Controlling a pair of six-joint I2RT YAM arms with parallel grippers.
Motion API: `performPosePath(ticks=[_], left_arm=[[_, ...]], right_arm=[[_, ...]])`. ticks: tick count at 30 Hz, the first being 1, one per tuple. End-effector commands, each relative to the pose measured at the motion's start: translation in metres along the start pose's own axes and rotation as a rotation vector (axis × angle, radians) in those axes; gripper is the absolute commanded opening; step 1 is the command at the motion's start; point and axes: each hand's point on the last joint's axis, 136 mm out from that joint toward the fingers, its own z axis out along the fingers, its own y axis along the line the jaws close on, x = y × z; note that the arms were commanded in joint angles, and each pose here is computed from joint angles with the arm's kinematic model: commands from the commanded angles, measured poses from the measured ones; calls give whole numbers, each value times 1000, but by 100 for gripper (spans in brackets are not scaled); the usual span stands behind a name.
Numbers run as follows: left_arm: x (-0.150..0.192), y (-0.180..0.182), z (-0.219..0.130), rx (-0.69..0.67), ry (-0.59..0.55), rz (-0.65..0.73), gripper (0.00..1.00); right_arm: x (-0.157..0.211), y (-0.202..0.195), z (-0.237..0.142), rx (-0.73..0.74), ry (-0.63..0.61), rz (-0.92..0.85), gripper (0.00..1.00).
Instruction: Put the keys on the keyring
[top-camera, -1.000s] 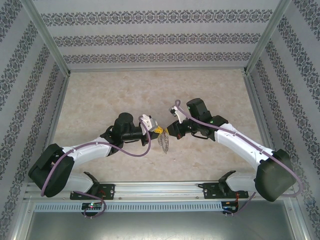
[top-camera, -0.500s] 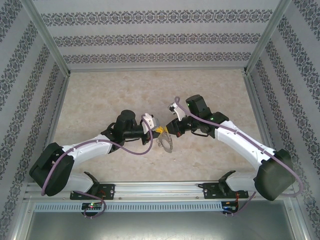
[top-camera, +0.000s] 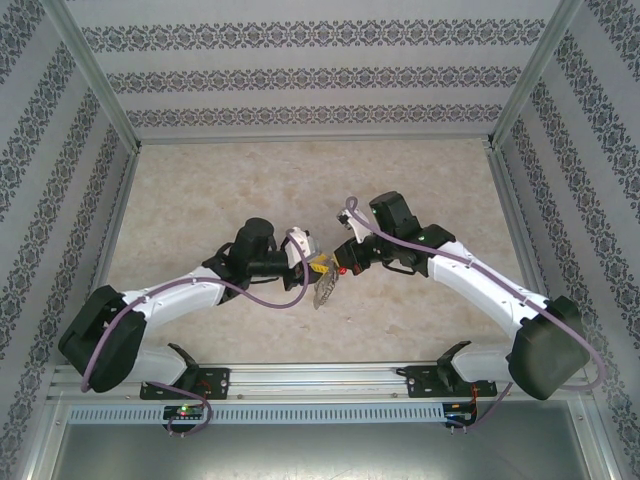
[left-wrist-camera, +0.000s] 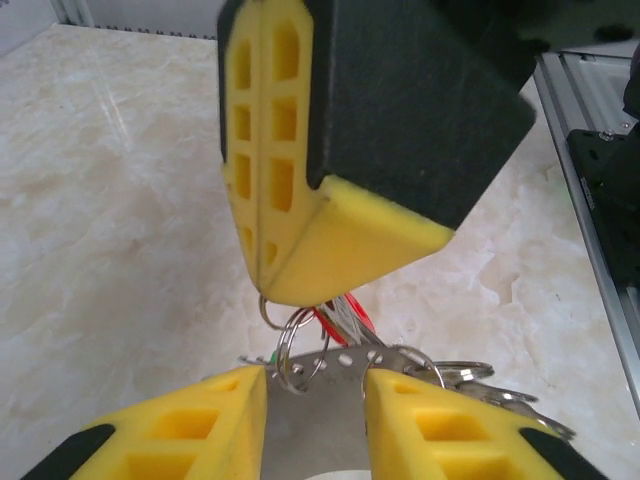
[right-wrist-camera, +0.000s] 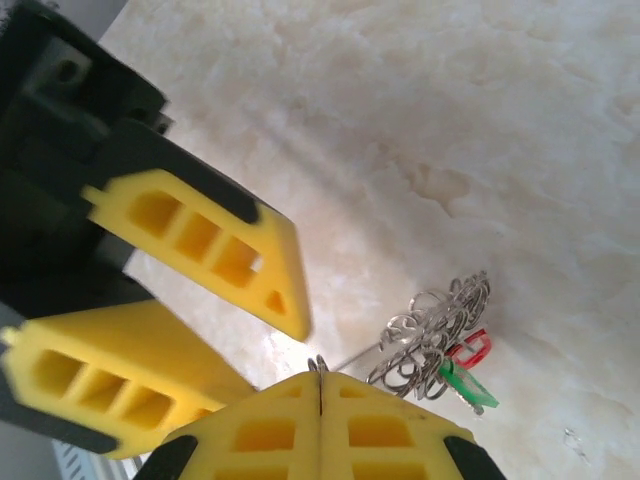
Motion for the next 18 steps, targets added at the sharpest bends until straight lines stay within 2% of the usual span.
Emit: performPosePath(ticks=[1, 11, 18], left_arm=[[-12, -5, -8, -10, -39, 7, 35], [-20, -8, -24, -56, -64, -25, 49], [-22, -9, -31, -74, -85, -77, 54]], right_arm=[[5, -17, -6, 77, -36, 44, 0], [31, -42, -13, 151, -60, 140, 0], [55, -57, -13, 195, -47, 205, 0]])
